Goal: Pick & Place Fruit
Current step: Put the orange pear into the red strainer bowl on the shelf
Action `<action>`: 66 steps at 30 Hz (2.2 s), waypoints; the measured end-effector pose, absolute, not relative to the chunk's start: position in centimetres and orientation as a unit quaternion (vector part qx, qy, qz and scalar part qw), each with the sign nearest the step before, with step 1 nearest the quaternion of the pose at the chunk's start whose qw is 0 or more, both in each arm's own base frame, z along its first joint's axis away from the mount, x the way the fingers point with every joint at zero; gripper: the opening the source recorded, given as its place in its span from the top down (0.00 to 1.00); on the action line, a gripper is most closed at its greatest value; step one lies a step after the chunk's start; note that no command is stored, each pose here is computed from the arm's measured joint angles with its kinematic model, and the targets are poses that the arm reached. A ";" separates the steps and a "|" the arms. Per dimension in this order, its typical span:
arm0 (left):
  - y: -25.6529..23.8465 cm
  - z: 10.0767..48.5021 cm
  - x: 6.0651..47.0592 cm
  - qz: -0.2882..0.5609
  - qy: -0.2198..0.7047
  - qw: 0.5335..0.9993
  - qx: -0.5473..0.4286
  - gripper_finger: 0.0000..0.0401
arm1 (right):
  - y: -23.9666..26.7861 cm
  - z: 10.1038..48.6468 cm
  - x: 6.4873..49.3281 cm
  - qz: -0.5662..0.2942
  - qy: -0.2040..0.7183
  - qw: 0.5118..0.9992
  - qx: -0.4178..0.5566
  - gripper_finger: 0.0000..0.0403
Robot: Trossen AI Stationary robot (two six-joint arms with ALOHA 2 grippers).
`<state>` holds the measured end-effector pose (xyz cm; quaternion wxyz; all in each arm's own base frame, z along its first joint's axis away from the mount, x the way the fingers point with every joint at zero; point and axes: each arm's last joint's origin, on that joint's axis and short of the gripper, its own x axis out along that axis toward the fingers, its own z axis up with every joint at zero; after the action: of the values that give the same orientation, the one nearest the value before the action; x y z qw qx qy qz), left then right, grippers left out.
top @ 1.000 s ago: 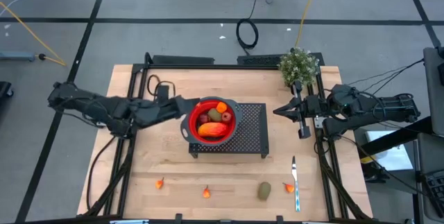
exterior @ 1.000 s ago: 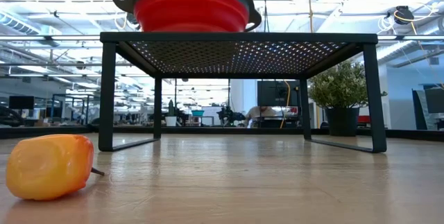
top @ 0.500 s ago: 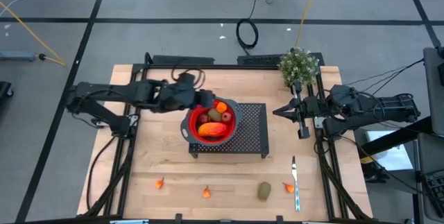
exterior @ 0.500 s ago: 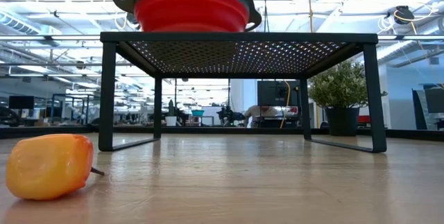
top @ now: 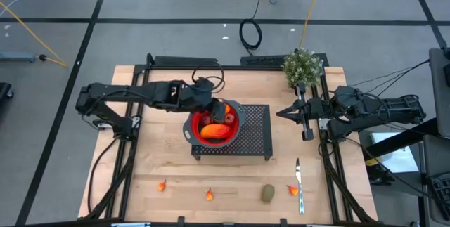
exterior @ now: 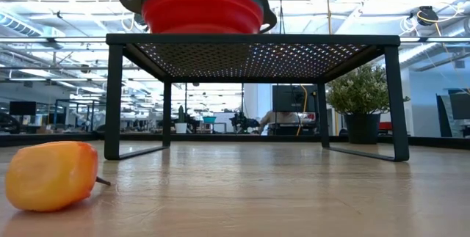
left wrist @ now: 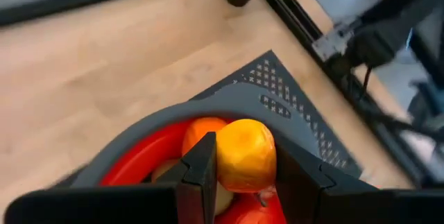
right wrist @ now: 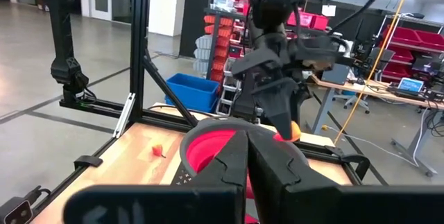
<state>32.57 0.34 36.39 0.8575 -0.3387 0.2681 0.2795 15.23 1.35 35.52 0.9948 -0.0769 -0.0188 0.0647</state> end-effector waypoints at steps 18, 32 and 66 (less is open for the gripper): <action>-1.0 35.0 32.0 0.212 0.393 0.887 -0.120 0.73 | 1.3 35.5 15.2 0.063 -0.020 0.994 -0.084 0.99; -1.0 33.0 33.3 0.215 0.427 0.871 -0.112 0.73 | 1.3 35.5 15.2 0.062 -0.020 0.994 -0.084 0.99; -0.1 37.4 31.6 0.225 0.363 0.881 -0.202 0.46 | 1.3 35.6 15.2 0.062 -0.020 0.994 -0.084 0.99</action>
<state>31.57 -0.09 37.39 0.8812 -0.2022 0.3632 0.2251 15.22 1.34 35.55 0.9943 -0.0843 -0.0204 0.0622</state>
